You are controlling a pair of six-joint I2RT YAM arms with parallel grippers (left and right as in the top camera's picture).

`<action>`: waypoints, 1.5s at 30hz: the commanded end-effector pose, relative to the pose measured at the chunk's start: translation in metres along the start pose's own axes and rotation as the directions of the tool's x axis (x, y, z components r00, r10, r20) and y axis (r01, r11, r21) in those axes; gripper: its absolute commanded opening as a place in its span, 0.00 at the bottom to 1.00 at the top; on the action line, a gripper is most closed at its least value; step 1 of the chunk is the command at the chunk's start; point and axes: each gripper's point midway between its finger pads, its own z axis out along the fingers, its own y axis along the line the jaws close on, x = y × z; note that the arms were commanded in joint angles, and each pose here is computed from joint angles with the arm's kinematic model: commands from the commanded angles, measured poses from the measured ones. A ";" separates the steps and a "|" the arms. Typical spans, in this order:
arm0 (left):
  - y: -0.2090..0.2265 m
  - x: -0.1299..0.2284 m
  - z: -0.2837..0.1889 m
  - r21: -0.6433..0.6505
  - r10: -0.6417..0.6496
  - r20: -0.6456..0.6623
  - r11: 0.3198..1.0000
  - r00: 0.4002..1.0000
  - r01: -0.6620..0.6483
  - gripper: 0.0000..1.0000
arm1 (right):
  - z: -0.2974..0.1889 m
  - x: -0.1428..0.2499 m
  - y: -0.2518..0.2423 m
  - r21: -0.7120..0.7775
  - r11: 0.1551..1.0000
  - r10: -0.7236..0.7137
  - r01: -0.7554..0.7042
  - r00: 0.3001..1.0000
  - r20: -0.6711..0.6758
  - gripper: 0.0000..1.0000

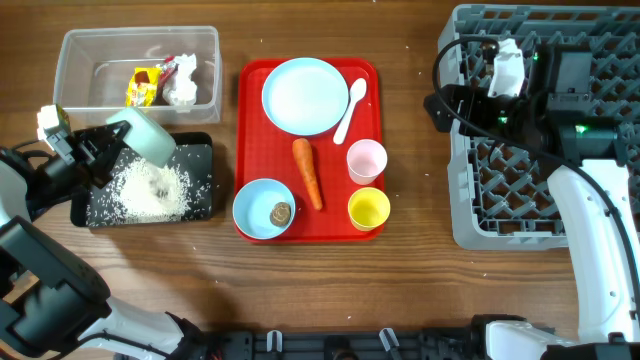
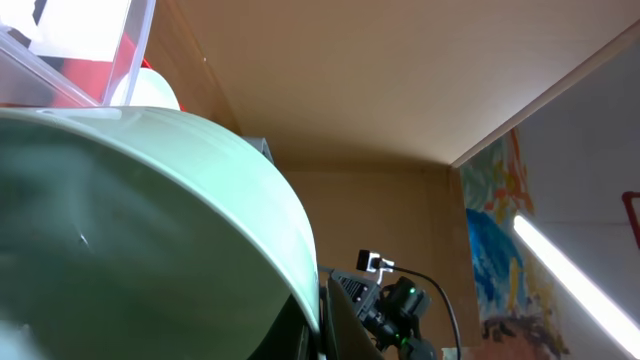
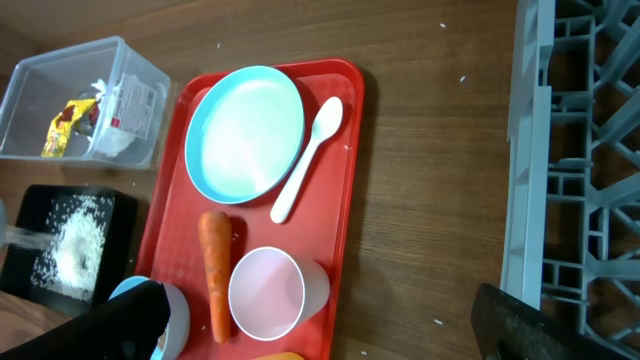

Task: Sort waste into correct bins and load items into the dishwasher rack
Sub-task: 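Tip the green bowl over the black tray to pour out the rice, then return the empty green bowl to the red tray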

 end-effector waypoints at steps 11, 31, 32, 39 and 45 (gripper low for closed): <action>-0.002 0.003 -0.007 0.008 -0.081 0.022 0.997 0.996 0.081 0.04 | -0.001 -0.005 -0.001 0.009 1.000 0.015 -0.015 1.000 0.004 0.99; -0.010 0.063 0.144 -0.530 0.355 -0.423 0.649 0.834 -0.545 0.04 | -0.001 -0.006 -0.001 0.008 1.000 0.011 -0.011 1.000 0.010 1.00; 0.000 0.066 0.154 -0.599 0.373 -0.432 0.562 0.821 -0.571 0.04 | -0.001 -0.006 -0.001 0.007 1.000 0.011 -0.011 1.000 0.010 0.99; 0.050 0.111 0.203 -0.676 0.480 -0.653 -0.019 0.587 -0.737 0.04 | -0.001 -0.005 -0.003 0.019 1.000 0.012 -0.013 1.000 0.006 1.00; 0.125 0.125 0.208 -0.652 0.320 -0.745 -0.167 0.585 -0.740 0.04 | -0.001 0.000 -0.006 0.038 0.999 -0.003 0.004 1.000 -0.013 0.99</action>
